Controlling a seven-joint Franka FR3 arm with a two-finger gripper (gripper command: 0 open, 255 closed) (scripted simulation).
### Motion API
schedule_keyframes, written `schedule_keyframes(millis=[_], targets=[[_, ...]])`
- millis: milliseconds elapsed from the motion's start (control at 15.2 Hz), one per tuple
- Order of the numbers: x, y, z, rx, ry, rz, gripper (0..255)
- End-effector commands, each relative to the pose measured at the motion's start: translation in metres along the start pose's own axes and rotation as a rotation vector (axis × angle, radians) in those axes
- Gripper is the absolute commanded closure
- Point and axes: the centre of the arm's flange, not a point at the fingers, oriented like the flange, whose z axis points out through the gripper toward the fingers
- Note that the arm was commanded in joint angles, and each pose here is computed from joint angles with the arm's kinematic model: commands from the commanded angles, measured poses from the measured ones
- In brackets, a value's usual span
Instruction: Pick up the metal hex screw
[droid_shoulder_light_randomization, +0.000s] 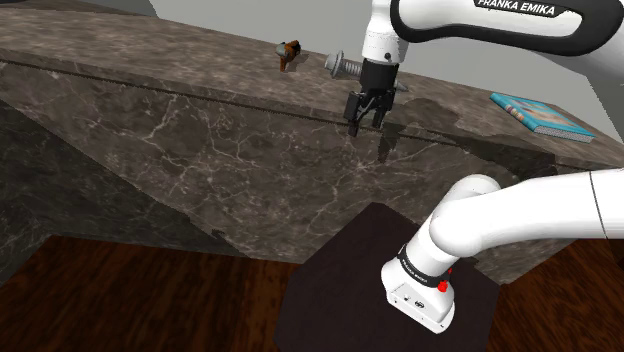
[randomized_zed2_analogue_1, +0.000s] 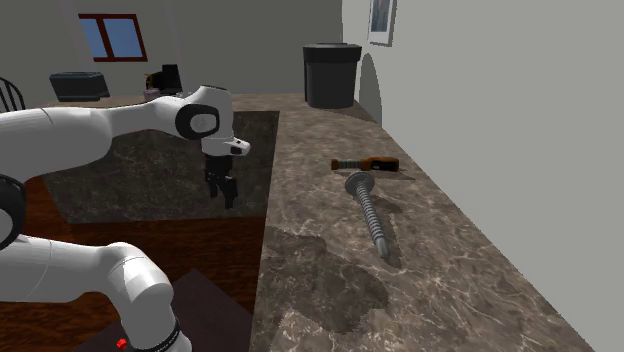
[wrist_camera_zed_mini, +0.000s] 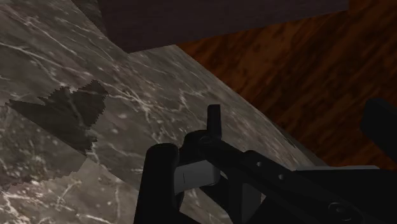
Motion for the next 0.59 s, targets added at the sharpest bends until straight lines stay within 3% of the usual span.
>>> schedule_keyframes(millis=[0,528], targets=[[0.000,0.000,0.000,0.000,0.000,0.000,0],[0.027,0.100,-0.010,0.002,0.050,-0.175,0]])
